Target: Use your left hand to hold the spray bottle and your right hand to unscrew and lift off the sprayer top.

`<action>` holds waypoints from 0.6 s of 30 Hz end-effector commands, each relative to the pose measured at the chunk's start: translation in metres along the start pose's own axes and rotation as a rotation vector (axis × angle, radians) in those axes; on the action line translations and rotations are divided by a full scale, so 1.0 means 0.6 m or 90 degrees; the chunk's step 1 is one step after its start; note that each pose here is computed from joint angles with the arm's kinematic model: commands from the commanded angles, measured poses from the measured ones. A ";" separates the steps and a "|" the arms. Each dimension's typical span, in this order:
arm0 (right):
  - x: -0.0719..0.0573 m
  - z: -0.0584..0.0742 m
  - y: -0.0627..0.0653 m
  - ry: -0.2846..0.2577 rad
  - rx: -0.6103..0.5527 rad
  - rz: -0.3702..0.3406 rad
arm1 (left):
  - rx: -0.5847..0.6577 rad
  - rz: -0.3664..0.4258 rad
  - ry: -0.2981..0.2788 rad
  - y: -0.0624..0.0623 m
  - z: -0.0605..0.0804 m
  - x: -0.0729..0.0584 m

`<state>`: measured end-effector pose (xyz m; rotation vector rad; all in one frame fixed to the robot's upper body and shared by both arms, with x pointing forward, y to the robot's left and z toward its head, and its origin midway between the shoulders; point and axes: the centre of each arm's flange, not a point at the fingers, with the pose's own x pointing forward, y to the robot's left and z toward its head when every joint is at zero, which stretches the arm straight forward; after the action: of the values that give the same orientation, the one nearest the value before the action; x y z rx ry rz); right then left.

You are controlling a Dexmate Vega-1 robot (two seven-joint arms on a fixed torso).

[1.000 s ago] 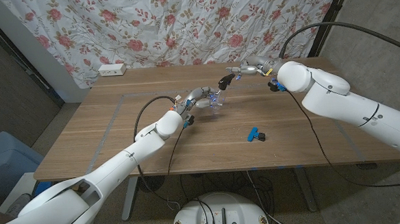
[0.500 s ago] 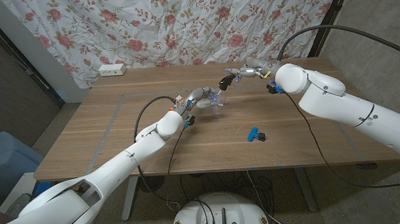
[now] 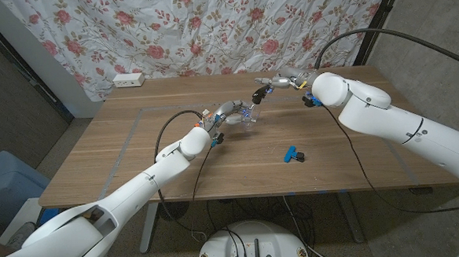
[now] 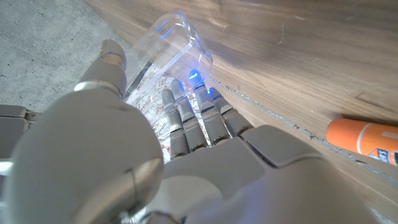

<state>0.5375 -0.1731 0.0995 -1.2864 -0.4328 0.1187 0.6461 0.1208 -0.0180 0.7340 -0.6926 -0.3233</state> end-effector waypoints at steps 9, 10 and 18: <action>0.010 0.026 0.004 -0.018 -0.019 0.023 | 0.002 -0.003 0.004 -0.001 -0.001 -0.001; 0.011 0.027 0.005 -0.017 -0.020 0.024 | 0.003 -0.004 0.006 -0.002 -0.001 -0.002; 0.012 0.032 0.009 -0.013 -0.029 0.037 | 0.000 -0.001 0.005 -0.006 -0.001 -0.006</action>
<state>0.5377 -0.1603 0.1012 -1.3189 -0.4333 0.1510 0.6459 0.1208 -0.0191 0.7390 -0.6853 -0.3245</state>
